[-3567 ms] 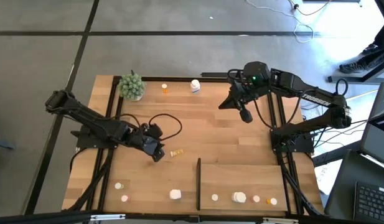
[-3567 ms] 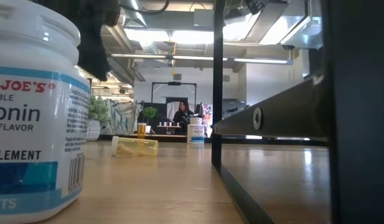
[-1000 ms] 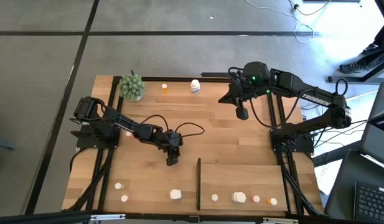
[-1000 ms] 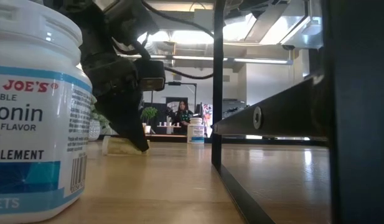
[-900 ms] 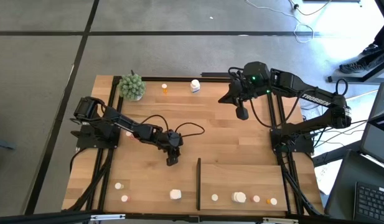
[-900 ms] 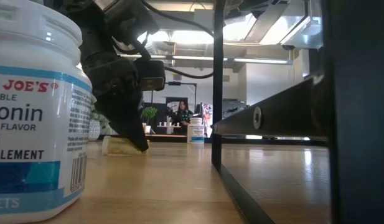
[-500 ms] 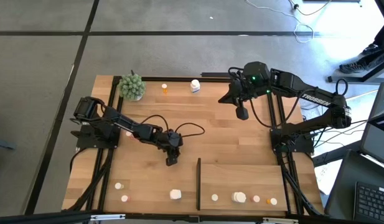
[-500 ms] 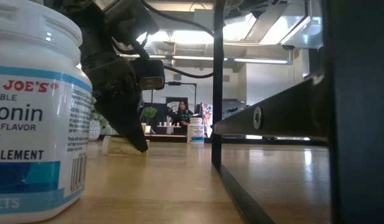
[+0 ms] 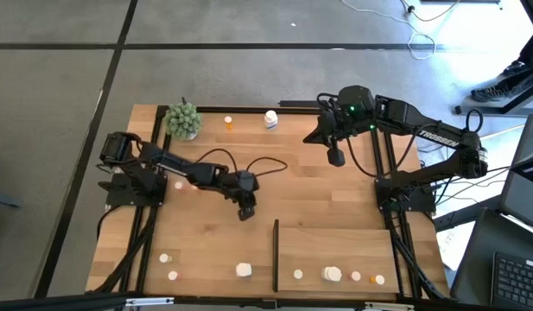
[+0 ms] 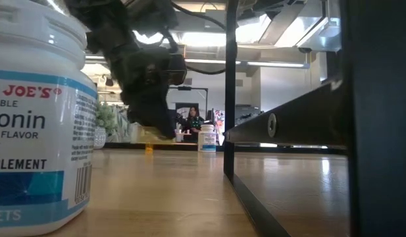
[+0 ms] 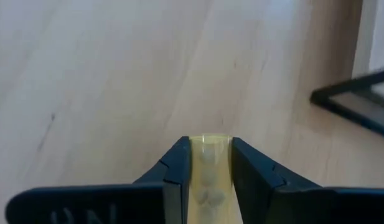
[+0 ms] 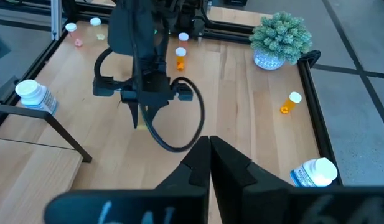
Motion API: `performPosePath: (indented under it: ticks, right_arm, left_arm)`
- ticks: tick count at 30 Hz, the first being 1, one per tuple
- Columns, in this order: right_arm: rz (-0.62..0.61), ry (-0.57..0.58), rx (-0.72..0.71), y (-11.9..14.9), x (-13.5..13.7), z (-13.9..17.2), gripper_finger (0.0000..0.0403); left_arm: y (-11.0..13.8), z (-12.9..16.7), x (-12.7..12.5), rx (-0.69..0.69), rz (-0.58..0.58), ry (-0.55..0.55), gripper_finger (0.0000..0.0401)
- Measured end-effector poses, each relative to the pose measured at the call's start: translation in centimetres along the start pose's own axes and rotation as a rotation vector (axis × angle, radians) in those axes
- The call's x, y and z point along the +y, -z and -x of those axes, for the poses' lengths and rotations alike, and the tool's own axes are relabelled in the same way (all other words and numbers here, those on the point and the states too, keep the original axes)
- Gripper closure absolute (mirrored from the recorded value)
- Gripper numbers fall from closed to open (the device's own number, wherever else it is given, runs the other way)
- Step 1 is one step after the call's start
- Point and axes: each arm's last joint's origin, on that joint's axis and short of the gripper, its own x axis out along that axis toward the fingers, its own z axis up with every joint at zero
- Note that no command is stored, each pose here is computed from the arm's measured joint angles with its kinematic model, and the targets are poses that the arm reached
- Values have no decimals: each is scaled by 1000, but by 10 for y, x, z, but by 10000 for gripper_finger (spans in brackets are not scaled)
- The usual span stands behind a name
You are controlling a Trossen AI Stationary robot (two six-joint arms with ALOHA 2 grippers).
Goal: Pick and place medicine bottles onto shelf by color
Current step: Put the top yellow pill bottle on the shelf aligned with the other yellow pill bottle
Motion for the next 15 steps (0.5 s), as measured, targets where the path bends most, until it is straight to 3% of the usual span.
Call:
performPosePath:
  ticks: [6,15]
  right_arm:
    - [23,0,-1,0,0,0,389]
    - [98,15,-51,-3,6,19,389]
  left_arm:
    - [-42,18,-7,-134,-83,31,324]
    - [-86,89,3,-390,-102,-49,323]
